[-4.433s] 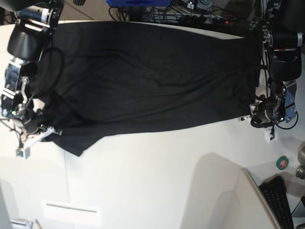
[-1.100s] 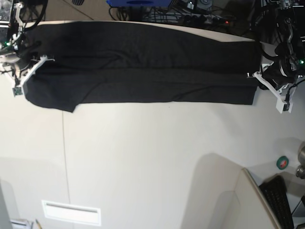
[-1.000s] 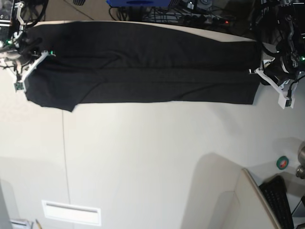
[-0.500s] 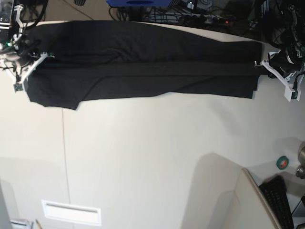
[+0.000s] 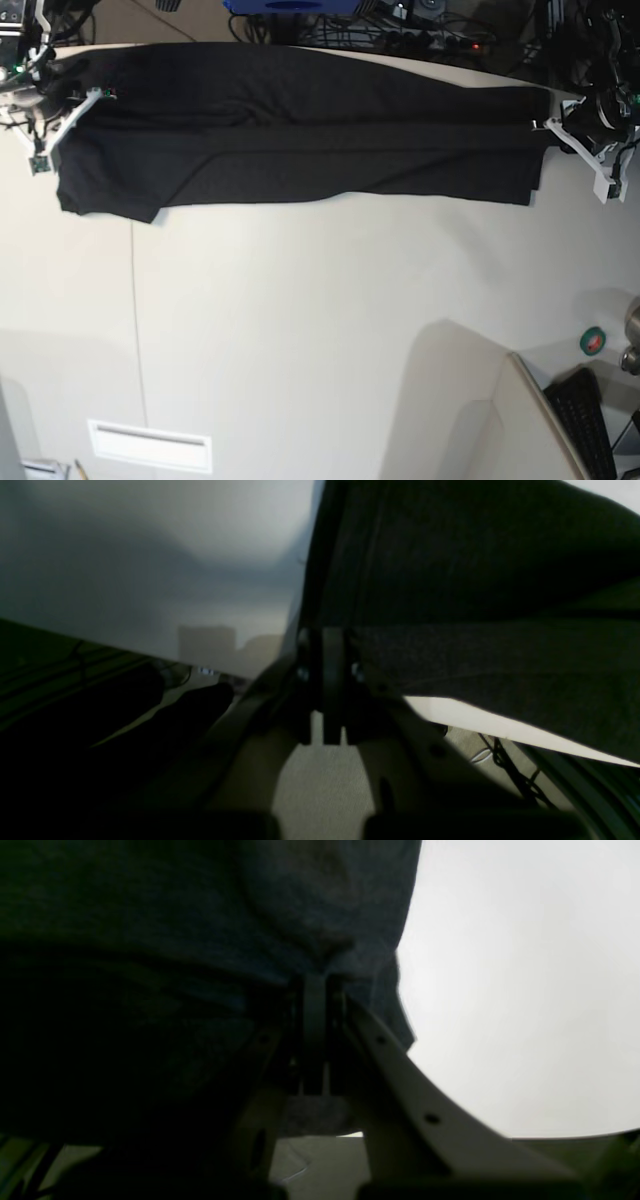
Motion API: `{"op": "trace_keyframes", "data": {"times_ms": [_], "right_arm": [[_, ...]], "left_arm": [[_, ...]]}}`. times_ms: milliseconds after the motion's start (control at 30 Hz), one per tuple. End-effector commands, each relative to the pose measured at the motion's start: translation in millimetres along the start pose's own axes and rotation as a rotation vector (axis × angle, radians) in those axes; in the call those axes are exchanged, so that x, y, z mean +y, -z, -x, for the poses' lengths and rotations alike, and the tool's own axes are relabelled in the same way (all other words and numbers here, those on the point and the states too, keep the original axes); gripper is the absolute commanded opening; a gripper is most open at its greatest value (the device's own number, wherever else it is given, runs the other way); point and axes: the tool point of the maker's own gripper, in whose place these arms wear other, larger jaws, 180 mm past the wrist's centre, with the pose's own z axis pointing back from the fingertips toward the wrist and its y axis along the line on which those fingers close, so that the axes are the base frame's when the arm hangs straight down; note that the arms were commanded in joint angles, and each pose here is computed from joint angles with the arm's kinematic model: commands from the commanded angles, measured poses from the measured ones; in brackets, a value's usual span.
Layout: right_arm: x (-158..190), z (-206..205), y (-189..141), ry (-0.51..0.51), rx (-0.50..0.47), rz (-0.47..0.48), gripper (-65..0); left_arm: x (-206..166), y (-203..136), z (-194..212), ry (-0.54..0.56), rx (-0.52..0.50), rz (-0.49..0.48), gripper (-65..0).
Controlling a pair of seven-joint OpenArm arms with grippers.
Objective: Layout the t-shirt on the table in an organized manner, then fold the t-shirt properly
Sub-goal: 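Pull the folded strip taut with both grippers and release it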
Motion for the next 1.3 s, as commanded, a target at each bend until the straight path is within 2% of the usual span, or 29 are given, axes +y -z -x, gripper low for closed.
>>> {"op": "trace_keyframes", "data": {"times_ms": [0,200,467,567,600,633,700,733,767,800,900,967,1000,1033,1067,1100,1267], "right_arm": [[-7,-8,-4,-0.011,-0.030,0.018,-65.0],[-16,11,13,0.036,0.035,0.025,-65.0],[-16,12,13,0.061,0.035,0.027,-64.8],[-14,13,12,0.071,0.034,0.024,-39.9],[-12,10,11,0.077,0.023,0.023,-35.0],[-15,7,7,0.086,0.007,0.033,-33.5],[-18,1,-1,0.083,-0.019,0.046,-35.0],[-18,-6,-6,0.081,-0.042,0.052,-35.9],[-19,-14,-11,0.074,-0.068,0.057,-36.5],[-19,-20,-15,0.068,-0.087,0.060,-36.6],[-18,-36,-16,0.062,-0.127,0.059,-37.5],[-20,-48,-10,0.072,-0.147,0.056,-45.3],[-19,-52,-6,0.079,-0.149,0.052,-51.3],[-19,-54,0,0.083,-0.144,0.042,-59.6],[-16,-57,6,0.086,-0.139,0.025,-65.0],[-15,-57,13,0.085,-0.128,0.008,-65.0],[-8,-38,43,0.109,-0.022,-0.049,-65.0]], "left_arm": [[6,-5,-9,0.013,-0.027,-0.020,-65.0],[8,-4,-5,0.018,-0.016,-0.023,-65.0],[9,-5,5,0.021,0.008,-0.028,-65.0],[12,-6,4,0.014,0.004,-0.035,-65.0],[12,-6,3,0.015,0.003,-0.036,-57.3],[12,-7,2,0.017,0.000,-0.036,-47.4],[12,-9,0,0.022,-0.009,-0.037,-32.3],[13,-12,-4,0.019,-0.025,-0.042,-26.3],[16,-19,-9,0.013,-0.052,-0.054,-23.4],[19,-24,-11,0.010,-0.066,-0.063,-23.0],[21,-27,-19,-0.021,-0.099,-0.071,-23.4],[16,-20,-26,-0.050,-0.111,-0.053,-27.2],[15,-15,-26,-0.068,-0.106,-0.045,-32.3],[10,-6,-24,-0.088,-0.092,-0.025,-41.0],[5,5,-23,-0.102,-0.071,-0.005,-53.0],[1,17,-19,-0.113,-0.041,0.014,-65.0],[-27,62,0,-0.125,0.092,0.096,-65.0]]}}
